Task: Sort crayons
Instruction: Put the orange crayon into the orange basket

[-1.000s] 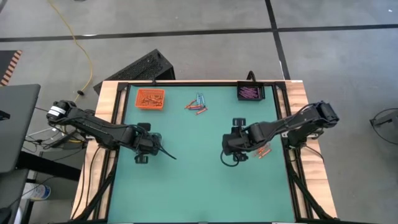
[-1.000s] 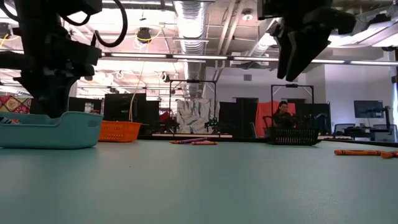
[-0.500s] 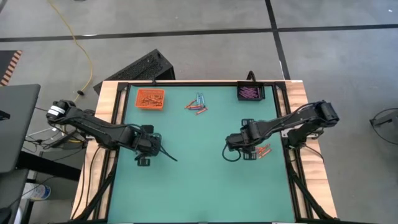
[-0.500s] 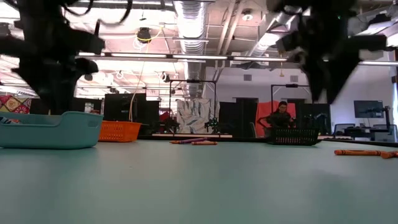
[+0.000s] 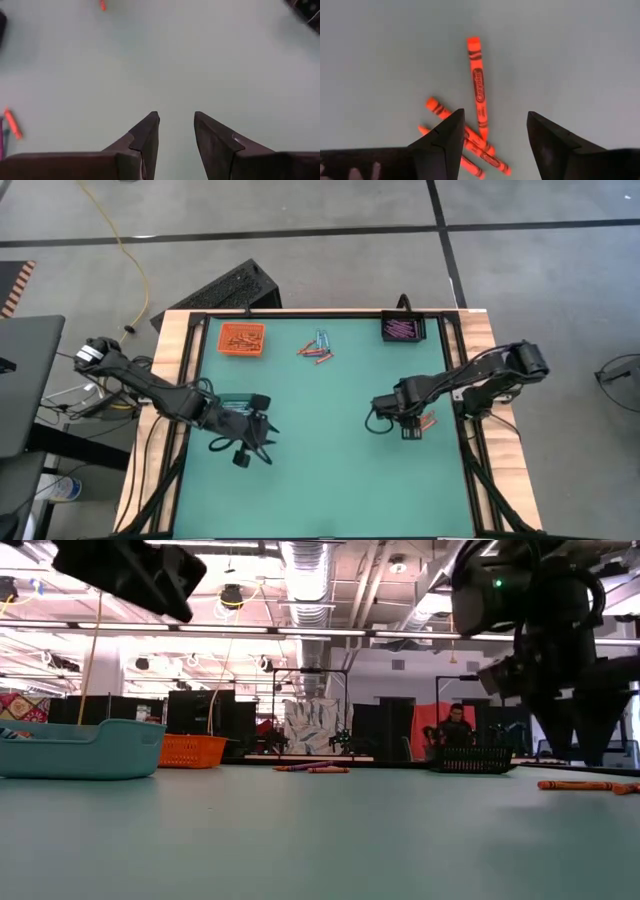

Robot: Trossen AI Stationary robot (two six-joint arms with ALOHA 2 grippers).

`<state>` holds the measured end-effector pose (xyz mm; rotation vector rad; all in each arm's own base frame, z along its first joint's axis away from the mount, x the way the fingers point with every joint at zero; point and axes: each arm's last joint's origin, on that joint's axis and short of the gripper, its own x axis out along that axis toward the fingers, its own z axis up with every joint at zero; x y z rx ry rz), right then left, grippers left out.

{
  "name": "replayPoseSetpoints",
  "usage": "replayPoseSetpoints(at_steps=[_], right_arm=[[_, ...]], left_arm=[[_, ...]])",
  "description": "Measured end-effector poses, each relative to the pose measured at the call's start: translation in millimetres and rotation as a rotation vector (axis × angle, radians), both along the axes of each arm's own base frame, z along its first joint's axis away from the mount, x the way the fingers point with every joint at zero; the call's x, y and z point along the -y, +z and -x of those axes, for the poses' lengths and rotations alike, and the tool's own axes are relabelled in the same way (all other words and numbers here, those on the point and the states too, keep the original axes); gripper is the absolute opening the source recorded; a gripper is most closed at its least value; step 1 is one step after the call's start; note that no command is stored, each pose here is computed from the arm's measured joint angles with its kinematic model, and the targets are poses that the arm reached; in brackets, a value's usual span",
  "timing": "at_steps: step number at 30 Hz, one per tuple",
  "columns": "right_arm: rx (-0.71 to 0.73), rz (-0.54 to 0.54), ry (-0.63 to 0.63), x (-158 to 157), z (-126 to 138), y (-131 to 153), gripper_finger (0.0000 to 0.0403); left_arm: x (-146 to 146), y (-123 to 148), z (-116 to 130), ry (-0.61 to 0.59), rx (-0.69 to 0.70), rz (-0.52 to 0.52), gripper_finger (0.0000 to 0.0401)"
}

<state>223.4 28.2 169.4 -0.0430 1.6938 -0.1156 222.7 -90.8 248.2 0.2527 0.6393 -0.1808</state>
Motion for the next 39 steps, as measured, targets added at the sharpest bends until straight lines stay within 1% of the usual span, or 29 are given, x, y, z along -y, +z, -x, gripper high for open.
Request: replayPoseSetpoints(at_steps=[8, 12, 16, 21, 25, 29, 39], right_arm=[[0.073, -0.063, -0.008, 1, -3, -10, 0.0183], [0.096, -0.068, -0.007, 1, -6, -11, 0.0173], [0.127, -0.071, -0.007, 1, -8, -11, 0.0171], [0.127, -0.076, -0.010, 1, -1, -25, 0.0171], [0.123, -0.070, -0.031, 2, 1, -27, 0.0162], [0.145, -0.073, -0.033, 2, -1, -27, 0.0130], [0.156, -0.077, -0.013, 2, -2, -28, 0.0017]], left_arm=[[2, -5, -2, -0.007, 0.013, 0.001, 0.0114], [2, -9, -2, -0.006, 0.020, 0.005, 0.0114], [2, -11, -1, -0.001, 0.018, 0.011, 0.0114], [2, -10, -1, 0.006, 0.018, 0.021, 0.0114], [2, -10, -2, 0.007, 0.019, 0.022, 0.0114], [2, -10, -2, 0.007, 0.022, 0.022, 0.0114], [3, -7, -4, 0.002, 0.061, 0.030, 0.0114]])
